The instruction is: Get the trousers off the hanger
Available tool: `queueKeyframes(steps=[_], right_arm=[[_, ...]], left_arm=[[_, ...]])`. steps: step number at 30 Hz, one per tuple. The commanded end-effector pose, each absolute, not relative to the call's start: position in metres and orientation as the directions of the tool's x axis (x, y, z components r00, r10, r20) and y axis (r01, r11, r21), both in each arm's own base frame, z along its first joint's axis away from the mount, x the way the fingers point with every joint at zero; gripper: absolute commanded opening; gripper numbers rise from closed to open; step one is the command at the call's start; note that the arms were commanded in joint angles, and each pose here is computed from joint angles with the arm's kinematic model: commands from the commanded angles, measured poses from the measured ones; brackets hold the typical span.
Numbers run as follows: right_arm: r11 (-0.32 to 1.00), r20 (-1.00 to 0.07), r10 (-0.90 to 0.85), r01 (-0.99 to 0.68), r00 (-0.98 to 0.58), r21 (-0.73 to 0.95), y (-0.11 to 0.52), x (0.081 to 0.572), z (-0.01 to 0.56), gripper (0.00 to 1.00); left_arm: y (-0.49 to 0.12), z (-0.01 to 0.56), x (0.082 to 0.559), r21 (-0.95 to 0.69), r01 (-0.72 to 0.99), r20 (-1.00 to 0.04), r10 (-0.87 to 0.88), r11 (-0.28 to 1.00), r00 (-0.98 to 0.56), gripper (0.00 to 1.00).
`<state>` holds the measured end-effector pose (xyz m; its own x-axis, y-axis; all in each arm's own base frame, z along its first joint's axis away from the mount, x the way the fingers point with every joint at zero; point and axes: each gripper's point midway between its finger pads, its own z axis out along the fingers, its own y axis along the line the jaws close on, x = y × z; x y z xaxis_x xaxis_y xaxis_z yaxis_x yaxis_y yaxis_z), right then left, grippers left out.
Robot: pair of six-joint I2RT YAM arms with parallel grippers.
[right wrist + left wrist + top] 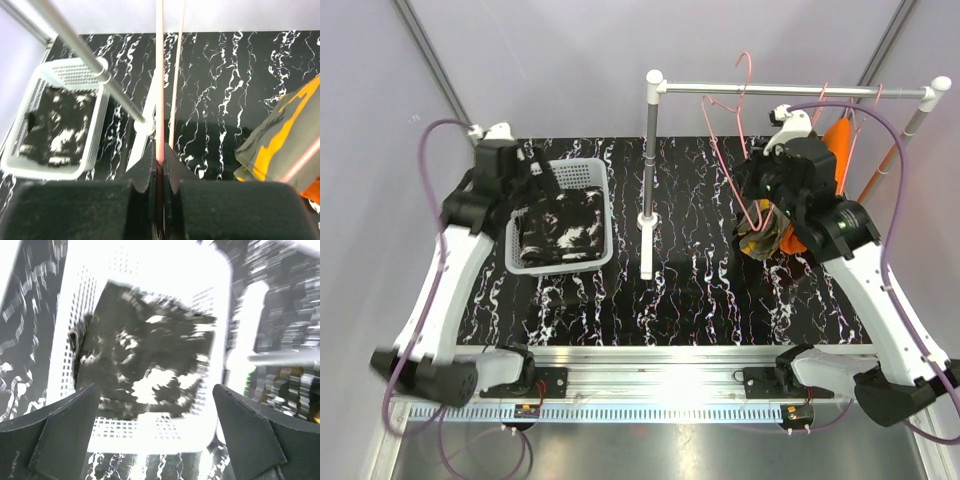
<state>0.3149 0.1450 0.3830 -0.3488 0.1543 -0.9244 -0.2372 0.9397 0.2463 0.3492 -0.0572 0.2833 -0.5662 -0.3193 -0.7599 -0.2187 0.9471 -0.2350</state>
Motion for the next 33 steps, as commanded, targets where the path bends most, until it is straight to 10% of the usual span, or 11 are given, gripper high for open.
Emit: queueKeyframes(steps=[1, 9, 14, 19, 24, 33], right_arm=[[0.944, -0.941, 0.225, -0.181, -0.254, 0.274, 0.144, 0.339, 0.41, 0.0], [0.931, -0.896, 0.3, -0.103, -0.328, 0.35, 0.149, 0.349, 0.373, 0.08], [0.916, -0.884, 0.311, -0.139, -0.349, 0.377, 0.156, 0.341, 0.37, 0.41], [0.917, -0.891, 0.293, -0.161, -0.347, 0.364, 0.149, 0.323, 0.378, 0.53], [0.941, -0.908, 0.267, -0.116, -0.322, 0.318, 0.123, 0.3, 0.394, 0.96], [0.957, -0.905, 0.254, 0.224, -0.341, 0.184, 0.063, 0.303, 0.363, 1.0]], left_arm=[[-0.041, 0.314, 0.301, -0.183, -0.186, -0.815, -0.255, 0.965, -0.52, 0.99], [-0.016, 0.335, 0.242, -0.154, -0.177, -0.883, -0.216, 0.972, -0.417, 0.99], [-0.013, 0.324, 0.236, -0.123, -0.176, -0.88, -0.189, 0.977, -0.436, 0.99], [-0.018, 0.308, 0.239, -0.122, -0.153, -0.865, -0.18, 0.981, -0.468, 0.99], [-0.019, 0.299, 0.237, -0.128, -0.153, -0.864, -0.186, 0.98, -0.468, 0.99], [-0.041, 0.274, 0.236, -0.215, -0.039, -0.874, -0.21, 0.976, -0.438, 0.99]])
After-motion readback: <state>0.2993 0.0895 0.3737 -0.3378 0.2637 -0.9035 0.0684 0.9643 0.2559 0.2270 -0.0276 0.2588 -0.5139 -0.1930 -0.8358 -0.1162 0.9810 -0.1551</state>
